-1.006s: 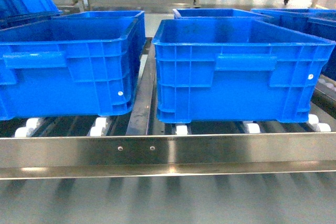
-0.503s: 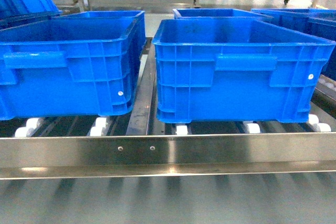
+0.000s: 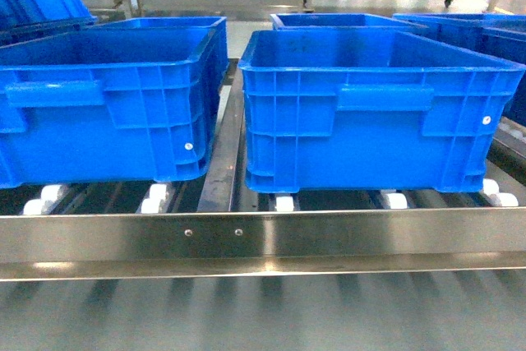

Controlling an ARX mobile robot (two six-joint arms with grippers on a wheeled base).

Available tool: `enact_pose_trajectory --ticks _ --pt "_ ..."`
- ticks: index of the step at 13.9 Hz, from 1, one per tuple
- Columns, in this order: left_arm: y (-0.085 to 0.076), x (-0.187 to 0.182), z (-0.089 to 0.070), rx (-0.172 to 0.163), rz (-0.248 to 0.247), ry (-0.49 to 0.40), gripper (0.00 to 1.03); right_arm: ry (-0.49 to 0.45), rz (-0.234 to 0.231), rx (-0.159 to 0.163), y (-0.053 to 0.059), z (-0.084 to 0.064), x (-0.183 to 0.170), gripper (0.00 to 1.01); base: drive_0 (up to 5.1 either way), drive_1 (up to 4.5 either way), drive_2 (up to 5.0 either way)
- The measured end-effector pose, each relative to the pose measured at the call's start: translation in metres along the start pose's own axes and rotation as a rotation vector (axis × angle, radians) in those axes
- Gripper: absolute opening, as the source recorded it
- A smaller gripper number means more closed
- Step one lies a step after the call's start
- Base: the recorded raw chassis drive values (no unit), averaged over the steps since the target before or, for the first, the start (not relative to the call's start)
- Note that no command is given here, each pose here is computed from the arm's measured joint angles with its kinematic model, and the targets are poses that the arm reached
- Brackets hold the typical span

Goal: Sort blue parts and orange caps into right shelf containers

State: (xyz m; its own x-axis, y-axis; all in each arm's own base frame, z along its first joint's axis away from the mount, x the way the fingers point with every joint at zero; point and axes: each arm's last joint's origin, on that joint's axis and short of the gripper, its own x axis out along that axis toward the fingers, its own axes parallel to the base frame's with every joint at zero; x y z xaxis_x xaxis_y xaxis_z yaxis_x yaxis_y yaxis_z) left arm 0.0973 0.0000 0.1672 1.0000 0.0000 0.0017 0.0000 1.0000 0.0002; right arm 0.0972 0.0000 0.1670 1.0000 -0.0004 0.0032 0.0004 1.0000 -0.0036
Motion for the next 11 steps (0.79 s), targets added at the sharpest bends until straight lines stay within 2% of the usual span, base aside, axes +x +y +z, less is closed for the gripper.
enact_pose_trajectory --ticks 11 --pt "0.0 0.0 0.0 0.0 0.0 0.0 0.98 0.0 0.0 0.0 0.0 0.0 0.0 0.98 0.0 0.0 0.0"
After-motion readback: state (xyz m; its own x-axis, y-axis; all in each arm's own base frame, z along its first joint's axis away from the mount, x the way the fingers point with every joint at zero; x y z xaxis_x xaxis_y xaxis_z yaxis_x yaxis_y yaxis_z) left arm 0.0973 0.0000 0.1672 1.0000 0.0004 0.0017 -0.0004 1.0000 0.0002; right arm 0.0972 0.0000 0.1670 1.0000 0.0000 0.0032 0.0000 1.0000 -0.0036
